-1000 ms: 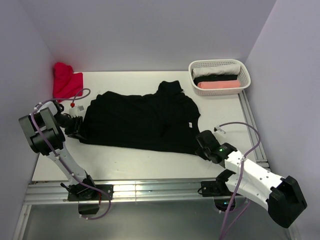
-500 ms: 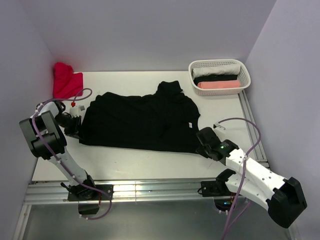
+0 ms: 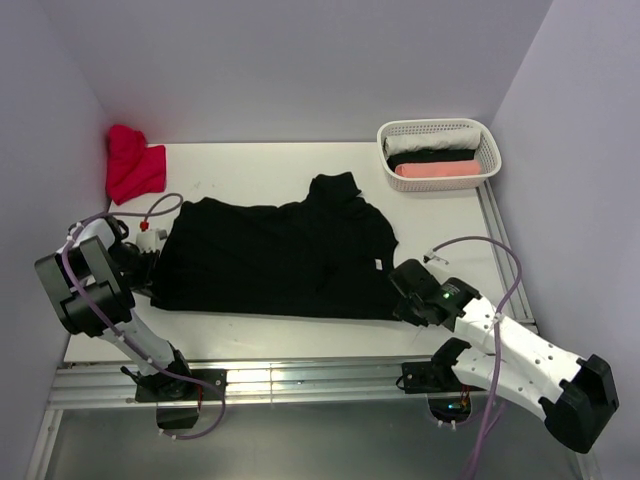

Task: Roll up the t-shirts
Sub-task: Fold the tshirt

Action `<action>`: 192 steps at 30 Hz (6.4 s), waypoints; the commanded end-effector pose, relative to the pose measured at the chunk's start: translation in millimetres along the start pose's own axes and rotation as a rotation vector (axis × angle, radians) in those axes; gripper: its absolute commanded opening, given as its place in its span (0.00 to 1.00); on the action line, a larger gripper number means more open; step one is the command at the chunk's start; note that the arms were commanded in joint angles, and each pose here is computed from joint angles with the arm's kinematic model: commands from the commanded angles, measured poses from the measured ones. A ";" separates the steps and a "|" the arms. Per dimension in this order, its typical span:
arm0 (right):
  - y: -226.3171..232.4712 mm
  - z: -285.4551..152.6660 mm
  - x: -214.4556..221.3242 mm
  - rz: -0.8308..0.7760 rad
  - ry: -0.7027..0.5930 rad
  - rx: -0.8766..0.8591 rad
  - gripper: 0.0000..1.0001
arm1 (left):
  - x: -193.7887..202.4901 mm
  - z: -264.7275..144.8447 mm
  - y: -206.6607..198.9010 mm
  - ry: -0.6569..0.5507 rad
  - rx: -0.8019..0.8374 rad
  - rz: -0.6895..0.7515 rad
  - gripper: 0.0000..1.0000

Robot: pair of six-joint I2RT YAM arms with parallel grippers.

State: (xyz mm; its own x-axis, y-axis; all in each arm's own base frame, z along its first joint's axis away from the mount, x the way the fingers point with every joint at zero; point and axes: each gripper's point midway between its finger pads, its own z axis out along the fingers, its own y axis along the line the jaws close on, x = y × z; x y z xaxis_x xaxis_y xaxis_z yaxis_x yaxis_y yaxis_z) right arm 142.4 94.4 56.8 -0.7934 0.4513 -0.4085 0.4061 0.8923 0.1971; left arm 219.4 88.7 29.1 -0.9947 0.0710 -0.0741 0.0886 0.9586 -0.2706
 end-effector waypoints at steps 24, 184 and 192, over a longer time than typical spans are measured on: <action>129.3 -49.8 -163.5 0.004 -0.322 -0.276 0.52 | -149.0 -122.5 12.5 -0.444 -0.138 0.178 0.67; 272.1 209.9 -297.0 -0.307 -0.177 -0.103 0.51 | -302.1 -7.1 11.4 -0.450 -0.141 0.107 0.50; 260.5 217.5 -290.5 -0.314 -0.165 -0.039 0.50 | -302.1 -6.7 9.6 -0.449 -0.134 0.111 0.50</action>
State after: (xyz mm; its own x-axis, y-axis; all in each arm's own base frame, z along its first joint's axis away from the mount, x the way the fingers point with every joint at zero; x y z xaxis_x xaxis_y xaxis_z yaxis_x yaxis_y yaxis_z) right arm 579.0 200.8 27.6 -0.7899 0.1708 -0.5890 0.1272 0.9852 0.1151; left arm 517.5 80.3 34.4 -0.8789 0.0672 -0.4722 0.1345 0.9847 -0.1103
